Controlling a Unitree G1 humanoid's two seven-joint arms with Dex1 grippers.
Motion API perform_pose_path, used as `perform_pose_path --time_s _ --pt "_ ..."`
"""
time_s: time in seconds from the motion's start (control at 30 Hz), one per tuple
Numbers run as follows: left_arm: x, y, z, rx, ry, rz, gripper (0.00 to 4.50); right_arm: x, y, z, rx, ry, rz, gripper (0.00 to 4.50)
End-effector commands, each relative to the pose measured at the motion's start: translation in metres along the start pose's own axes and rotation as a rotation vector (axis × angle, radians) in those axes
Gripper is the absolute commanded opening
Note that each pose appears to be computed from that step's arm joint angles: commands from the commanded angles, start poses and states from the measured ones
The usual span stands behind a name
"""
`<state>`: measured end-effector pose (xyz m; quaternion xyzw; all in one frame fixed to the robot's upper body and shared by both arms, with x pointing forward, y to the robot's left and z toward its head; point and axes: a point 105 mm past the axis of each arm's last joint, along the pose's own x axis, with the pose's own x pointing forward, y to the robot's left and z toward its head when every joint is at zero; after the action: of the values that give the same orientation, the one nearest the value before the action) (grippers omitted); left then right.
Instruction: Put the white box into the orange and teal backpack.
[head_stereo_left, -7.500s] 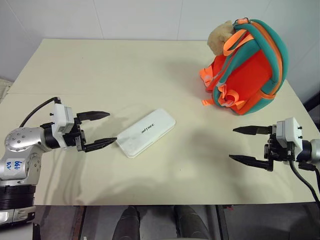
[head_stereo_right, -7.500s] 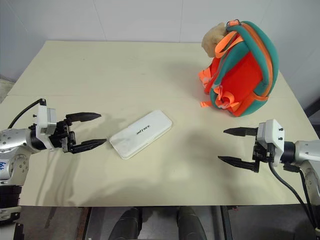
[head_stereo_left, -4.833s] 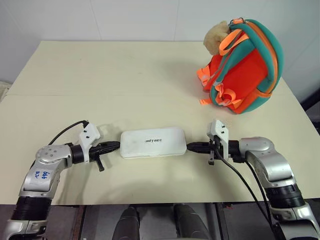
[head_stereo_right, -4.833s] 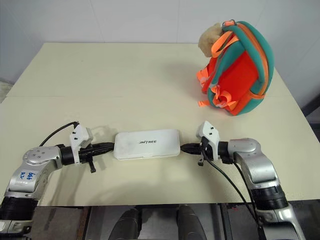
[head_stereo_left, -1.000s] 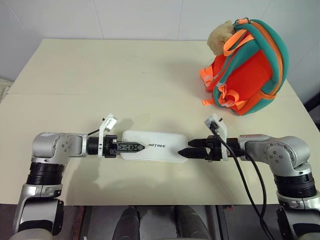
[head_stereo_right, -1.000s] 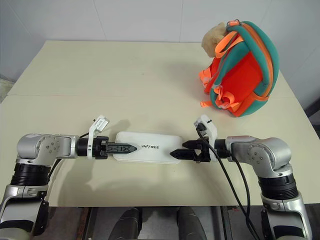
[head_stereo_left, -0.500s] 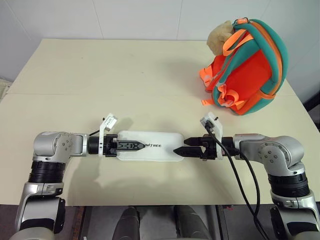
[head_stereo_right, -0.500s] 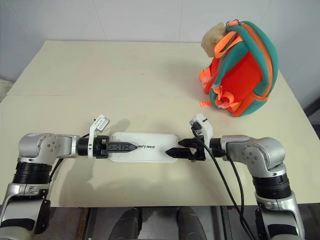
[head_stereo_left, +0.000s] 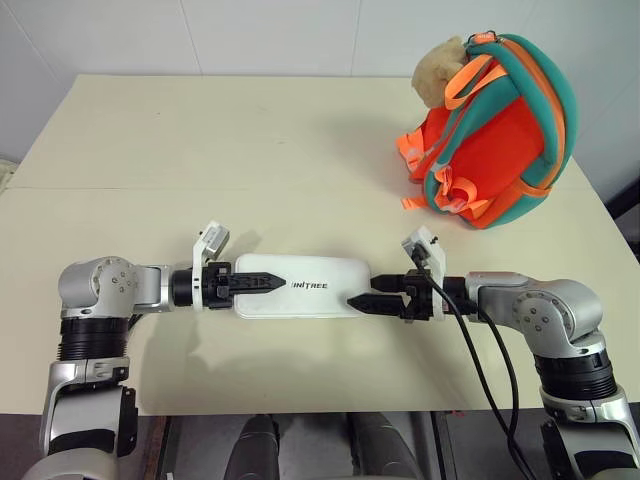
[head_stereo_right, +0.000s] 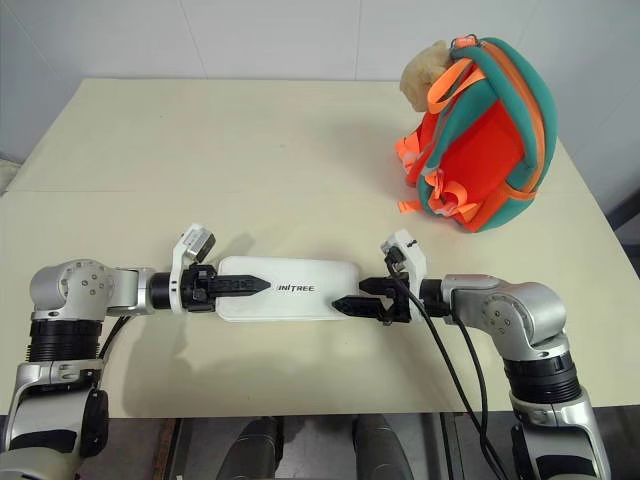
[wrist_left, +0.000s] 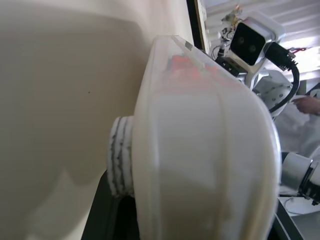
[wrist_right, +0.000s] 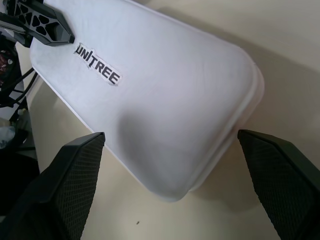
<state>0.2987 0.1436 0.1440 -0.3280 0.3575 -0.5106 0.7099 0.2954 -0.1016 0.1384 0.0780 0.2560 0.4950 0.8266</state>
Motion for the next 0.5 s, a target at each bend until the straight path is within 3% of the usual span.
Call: perform_pose_path --time_s 0.03,0.17,0.3,0.5 --pt "-0.007 -0.017 0.014 0.094 -0.05 -0.051 1.23 -0.028 -0.009 0.032 -0.122 -0.145 -0.124 4.5" --pt "-0.022 -0.014 0.016 0.139 -0.081 -0.014 1.23 -0.075 -0.047 0.087 -0.249 -0.409 -0.473 4.5" --pt "-0.028 -0.01 0.015 0.16 -0.091 0.006 1.23 -0.106 -0.064 0.117 -0.332 -0.55 -0.692 4.5" --pt "-0.024 -0.008 0.014 0.183 -0.083 0.011 1.23 -0.089 -0.078 0.137 -0.328 -0.621 -0.741 4.5"
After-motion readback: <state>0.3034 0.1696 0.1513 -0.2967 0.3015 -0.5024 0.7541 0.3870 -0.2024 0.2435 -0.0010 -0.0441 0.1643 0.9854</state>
